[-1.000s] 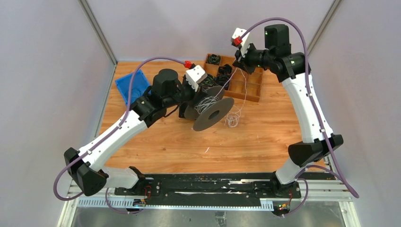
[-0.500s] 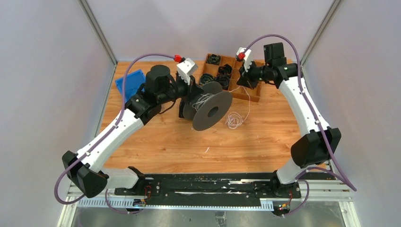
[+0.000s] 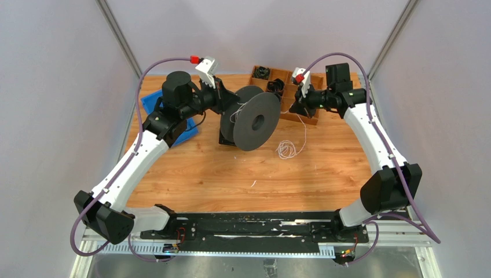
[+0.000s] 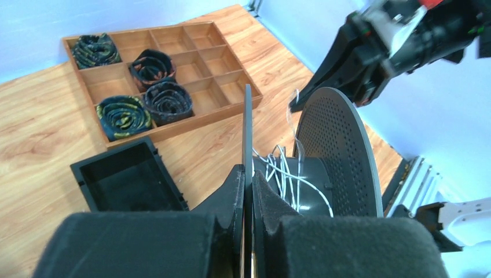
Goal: Wrap the cables
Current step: Wrap the cable around the cable reel.
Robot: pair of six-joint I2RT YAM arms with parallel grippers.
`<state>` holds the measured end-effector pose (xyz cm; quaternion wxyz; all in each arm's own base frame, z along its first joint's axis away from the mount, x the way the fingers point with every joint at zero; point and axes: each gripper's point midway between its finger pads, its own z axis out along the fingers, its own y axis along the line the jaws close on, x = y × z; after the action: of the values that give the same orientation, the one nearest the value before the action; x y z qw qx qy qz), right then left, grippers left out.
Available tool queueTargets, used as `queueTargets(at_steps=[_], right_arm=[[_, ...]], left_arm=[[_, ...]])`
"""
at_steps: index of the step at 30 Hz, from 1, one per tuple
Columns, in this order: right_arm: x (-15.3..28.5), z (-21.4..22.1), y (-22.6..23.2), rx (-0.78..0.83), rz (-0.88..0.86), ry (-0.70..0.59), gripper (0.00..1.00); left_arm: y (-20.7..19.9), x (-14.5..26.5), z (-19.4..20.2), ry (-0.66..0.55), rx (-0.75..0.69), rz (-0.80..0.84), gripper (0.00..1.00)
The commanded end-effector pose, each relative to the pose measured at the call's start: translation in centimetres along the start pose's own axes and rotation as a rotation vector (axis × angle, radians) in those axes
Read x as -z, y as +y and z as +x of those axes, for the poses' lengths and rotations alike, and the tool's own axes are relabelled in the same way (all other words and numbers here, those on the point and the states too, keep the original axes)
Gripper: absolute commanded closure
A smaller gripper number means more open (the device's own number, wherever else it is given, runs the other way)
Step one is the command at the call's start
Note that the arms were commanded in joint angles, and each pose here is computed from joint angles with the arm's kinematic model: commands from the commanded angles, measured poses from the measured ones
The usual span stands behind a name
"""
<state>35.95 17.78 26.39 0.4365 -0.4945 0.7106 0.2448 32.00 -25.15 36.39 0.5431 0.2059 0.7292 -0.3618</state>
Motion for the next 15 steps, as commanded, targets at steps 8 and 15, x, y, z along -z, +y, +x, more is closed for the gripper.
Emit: queueTargets(at_steps=[8, 15], right_arm=[[-0.4, 2.5, 1.3, -0.008, -0.043, 0.0, 0.98], [-1.1, 3.0, 3.1, -0.06, -0.117, -0.044, 0.97]], left_arm=[[-1.8, 2.9, -7.3, -0.191, 0.115, 0.075, 1.0], [-1.1, 3.1, -8.0, -0.209, 0.206, 0.073, 1.0]])
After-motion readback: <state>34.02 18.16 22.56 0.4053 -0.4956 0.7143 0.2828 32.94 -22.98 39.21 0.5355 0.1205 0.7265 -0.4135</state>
